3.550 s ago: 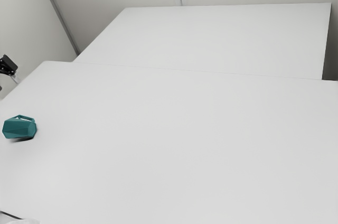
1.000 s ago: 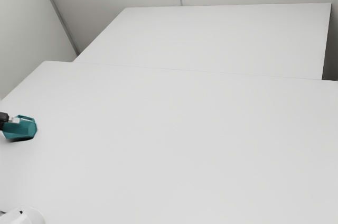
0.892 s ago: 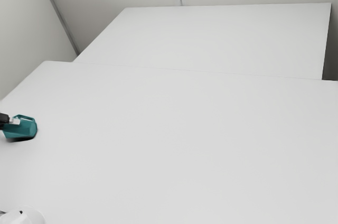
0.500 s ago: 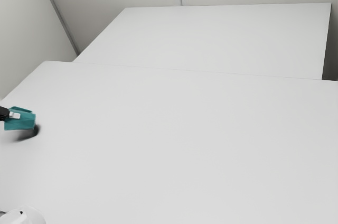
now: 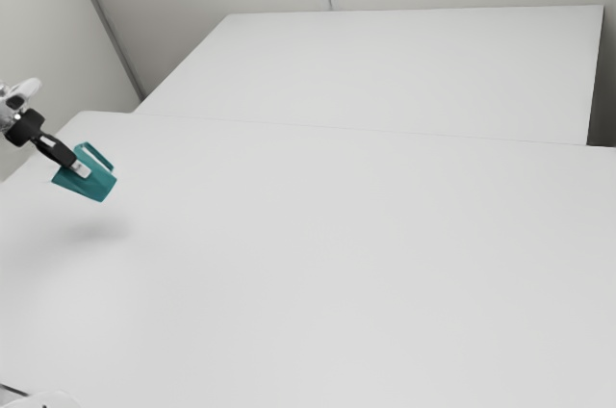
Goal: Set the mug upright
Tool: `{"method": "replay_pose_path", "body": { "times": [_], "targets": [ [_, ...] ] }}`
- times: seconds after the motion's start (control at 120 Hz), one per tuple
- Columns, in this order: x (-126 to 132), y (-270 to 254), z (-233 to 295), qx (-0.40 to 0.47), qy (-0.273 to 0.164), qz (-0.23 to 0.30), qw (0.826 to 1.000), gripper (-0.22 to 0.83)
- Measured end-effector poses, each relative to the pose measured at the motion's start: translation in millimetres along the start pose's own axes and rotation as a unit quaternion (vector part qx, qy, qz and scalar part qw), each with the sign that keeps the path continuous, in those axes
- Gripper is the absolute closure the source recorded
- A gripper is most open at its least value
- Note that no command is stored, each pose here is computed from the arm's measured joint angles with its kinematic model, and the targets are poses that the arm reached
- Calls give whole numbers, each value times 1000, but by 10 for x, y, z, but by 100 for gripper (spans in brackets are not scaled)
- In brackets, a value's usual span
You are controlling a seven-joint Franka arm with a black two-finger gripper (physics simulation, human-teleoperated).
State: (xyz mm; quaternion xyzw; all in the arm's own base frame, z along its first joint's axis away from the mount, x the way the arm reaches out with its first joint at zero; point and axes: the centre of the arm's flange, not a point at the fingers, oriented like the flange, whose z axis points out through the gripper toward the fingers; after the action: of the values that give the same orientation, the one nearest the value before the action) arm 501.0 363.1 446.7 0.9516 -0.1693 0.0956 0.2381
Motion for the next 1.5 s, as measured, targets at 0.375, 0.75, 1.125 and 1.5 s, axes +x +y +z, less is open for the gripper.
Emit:
{"method": "replay_pose_path", "body": {
  "times": [0.375, 0.75, 1.125, 1.5],
  "targets": [
    [878, 1365, 168, 93, -97, 70, 988, 79],
    [1011, 2286, 535, 157, -148, 70, 974, 79],
    [1057, 2650, 1039, 211, -191, 41, 958, 78],
    [966, 2769, 1647, 252, -201, 1, 946, 78]
  ]
}}
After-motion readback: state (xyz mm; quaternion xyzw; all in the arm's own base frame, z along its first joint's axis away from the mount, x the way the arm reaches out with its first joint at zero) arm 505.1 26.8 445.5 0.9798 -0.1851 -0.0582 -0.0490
